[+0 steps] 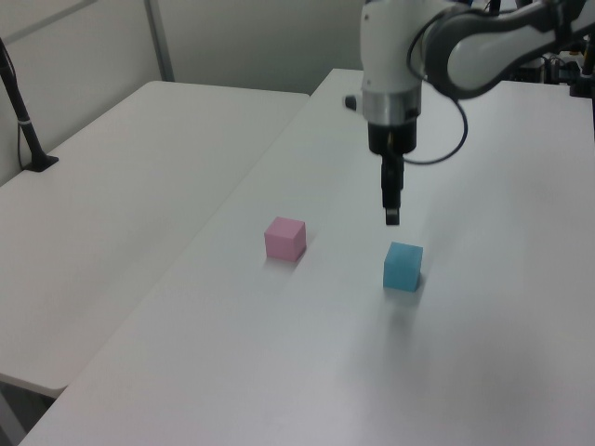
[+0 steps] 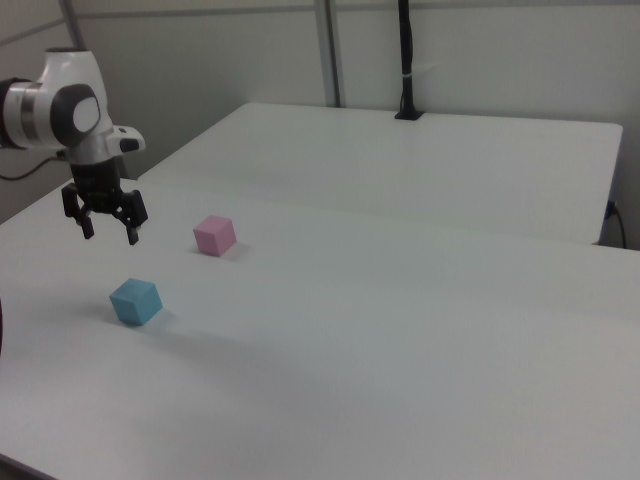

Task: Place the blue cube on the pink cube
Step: 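Move the open gripper over the light-blue cube and lower it, then close the gripper on the light-blue cube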

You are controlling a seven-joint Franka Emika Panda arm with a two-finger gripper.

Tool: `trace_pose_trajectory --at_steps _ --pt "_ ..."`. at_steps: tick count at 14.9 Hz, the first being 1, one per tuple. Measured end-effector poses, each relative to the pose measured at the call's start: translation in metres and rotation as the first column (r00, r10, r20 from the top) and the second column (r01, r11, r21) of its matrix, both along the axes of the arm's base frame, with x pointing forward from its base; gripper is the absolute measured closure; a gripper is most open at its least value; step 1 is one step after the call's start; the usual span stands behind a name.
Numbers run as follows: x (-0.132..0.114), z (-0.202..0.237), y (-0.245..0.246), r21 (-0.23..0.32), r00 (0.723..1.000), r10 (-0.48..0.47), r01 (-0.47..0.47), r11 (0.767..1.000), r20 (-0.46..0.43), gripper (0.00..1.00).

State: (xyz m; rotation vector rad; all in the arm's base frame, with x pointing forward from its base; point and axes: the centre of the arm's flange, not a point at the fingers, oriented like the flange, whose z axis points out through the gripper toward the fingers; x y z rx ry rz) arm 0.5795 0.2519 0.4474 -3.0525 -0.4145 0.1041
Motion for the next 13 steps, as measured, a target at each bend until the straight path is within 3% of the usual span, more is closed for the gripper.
trace_pose_trajectory --at_steps 8,13 --pt "-0.009 -0.066 -0.009 -0.095 0.996 0.026 -0.035 0.995 -0.087 0.0" --pt "-0.012 -0.078 -0.009 -0.088 0.997 0.029 -0.035 0.995 -0.07 0.0"
